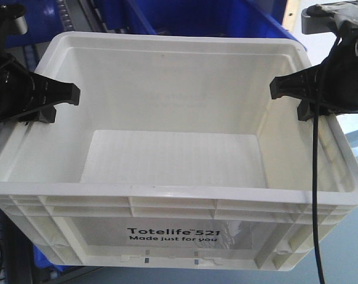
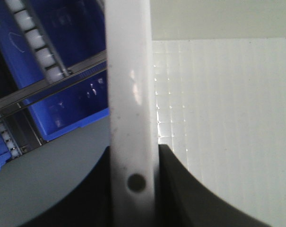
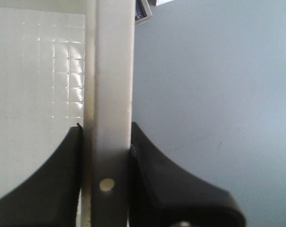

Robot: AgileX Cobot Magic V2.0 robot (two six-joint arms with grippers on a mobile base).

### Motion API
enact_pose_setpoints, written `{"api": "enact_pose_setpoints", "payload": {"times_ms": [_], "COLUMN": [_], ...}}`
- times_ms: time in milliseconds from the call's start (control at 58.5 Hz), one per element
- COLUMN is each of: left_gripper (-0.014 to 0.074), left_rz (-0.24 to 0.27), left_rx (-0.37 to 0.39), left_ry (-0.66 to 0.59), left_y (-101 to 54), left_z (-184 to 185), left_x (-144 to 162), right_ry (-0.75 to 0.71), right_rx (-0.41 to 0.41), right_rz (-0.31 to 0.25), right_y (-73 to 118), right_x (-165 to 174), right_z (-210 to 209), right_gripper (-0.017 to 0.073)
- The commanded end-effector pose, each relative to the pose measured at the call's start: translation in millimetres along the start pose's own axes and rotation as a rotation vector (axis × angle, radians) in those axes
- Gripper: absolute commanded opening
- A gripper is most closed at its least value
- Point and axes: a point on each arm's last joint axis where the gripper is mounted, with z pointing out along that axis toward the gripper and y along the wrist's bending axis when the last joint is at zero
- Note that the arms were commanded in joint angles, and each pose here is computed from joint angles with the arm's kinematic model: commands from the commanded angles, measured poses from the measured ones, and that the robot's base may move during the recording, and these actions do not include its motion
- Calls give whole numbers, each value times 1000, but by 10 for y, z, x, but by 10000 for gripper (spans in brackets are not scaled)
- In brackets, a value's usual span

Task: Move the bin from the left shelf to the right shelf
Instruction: 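Turn the base to face the other roller shelf holding the tote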

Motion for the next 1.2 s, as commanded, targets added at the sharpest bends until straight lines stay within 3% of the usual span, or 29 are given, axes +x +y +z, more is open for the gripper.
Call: {"api": "enact_pose_setpoints", "payload": {"times_ms": [0, 1179], "left_gripper": [-6, -6], "left_rz": [-4, -4], "left_rx": [99, 99], "left_ry": [-174, -174], "left_y": [-52, -52], "left_z": [-286, -286], "left_x": [-100, -100], "right_ry": [-78, -78], "right_rx": [33, 33], "right_rz": [-31, -31], "right_y": [-68, -68], "right_x": [-23, -23], "right_z": [-200, -200], "right_gripper": [13, 13]}}
